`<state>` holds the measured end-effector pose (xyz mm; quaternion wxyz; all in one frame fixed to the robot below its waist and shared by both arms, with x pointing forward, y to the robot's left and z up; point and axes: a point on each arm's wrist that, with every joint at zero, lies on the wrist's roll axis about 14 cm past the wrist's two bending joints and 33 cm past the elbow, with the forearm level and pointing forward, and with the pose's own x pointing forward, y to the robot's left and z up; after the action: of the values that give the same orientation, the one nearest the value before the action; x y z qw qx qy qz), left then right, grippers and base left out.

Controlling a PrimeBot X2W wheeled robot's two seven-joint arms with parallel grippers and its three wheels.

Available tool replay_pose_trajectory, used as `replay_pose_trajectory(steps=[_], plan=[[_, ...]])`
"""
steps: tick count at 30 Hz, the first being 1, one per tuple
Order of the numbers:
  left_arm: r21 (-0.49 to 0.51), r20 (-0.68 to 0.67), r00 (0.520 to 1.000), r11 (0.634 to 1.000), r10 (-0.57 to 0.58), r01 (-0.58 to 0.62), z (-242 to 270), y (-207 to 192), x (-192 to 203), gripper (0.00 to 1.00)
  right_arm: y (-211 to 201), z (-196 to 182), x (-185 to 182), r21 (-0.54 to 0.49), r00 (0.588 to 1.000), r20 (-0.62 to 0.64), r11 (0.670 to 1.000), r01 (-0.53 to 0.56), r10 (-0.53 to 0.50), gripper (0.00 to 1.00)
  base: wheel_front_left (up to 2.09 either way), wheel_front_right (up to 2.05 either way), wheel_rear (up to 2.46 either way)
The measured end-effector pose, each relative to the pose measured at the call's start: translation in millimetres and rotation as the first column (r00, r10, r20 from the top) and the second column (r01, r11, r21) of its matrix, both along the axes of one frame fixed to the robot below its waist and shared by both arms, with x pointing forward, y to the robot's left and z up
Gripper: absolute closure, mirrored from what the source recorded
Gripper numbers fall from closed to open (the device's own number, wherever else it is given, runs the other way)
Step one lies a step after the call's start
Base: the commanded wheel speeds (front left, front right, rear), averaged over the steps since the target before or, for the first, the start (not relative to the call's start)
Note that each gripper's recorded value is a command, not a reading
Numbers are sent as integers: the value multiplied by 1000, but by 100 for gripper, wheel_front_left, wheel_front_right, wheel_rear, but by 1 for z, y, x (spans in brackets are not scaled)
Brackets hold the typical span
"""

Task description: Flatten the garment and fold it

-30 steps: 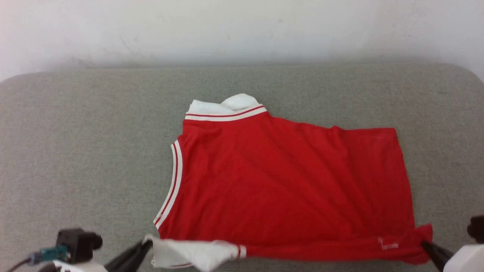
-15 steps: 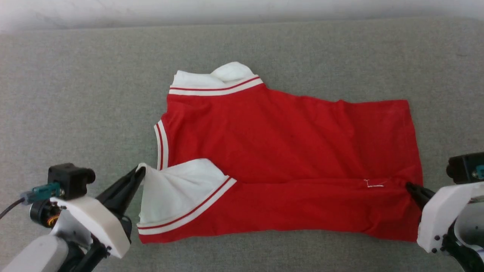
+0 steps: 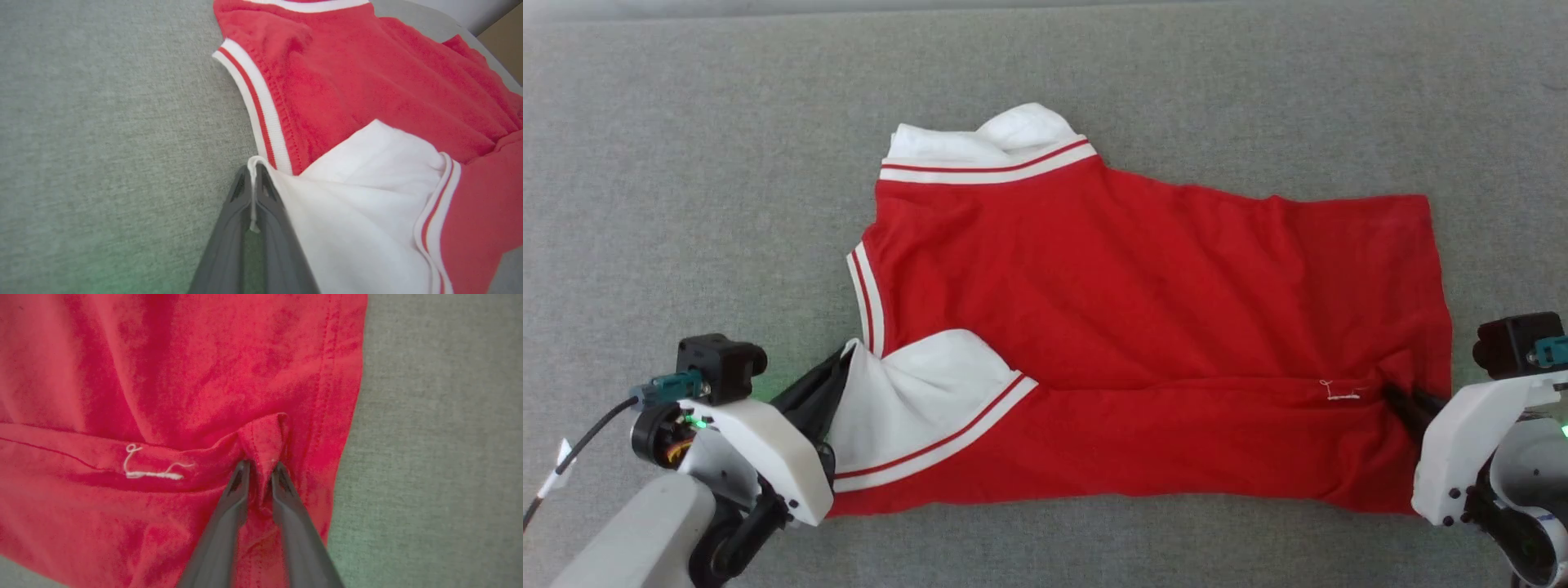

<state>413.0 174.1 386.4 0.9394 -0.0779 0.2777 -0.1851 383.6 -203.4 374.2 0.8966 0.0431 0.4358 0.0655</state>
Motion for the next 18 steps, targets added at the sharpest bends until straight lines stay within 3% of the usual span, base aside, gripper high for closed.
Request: replay_pose_trajectory(steps=[1, 2, 3, 11, 18], plan=[[-8, 3, 1000, 1000, 8, -8, 1, 0, 0, 57, 0, 1, 0, 5, 1000, 5, 1000, 4, -4, 0, 0, 0, 0], [-20, 5, 1000, 1000, 16, -16, 2, -1, 1, 21, 2, 3, 1, 15, 1000, 14, 1000, 5, -5, 0, 0, 0, 0], [-30, 10, 1000, 999, 24, -24, 4, -2, 1, 0, 4, 6, 1, 27, 1000, 27, 1000, 7, -8, 0, 0, 0, 0], [-104, 93, 981, 982, 167, -158, 36, 13, -17, 0, -2, 51, -1, 76, 976, 206, 995, 60, -74, 0, 0, 0, 0], [-131, 309, 878, 931, 366, -342, 91, 49, -40, 0, -28, 102, -13, 47, 862, 472, 981, 186, -186, 0, 0, 0, 0]])
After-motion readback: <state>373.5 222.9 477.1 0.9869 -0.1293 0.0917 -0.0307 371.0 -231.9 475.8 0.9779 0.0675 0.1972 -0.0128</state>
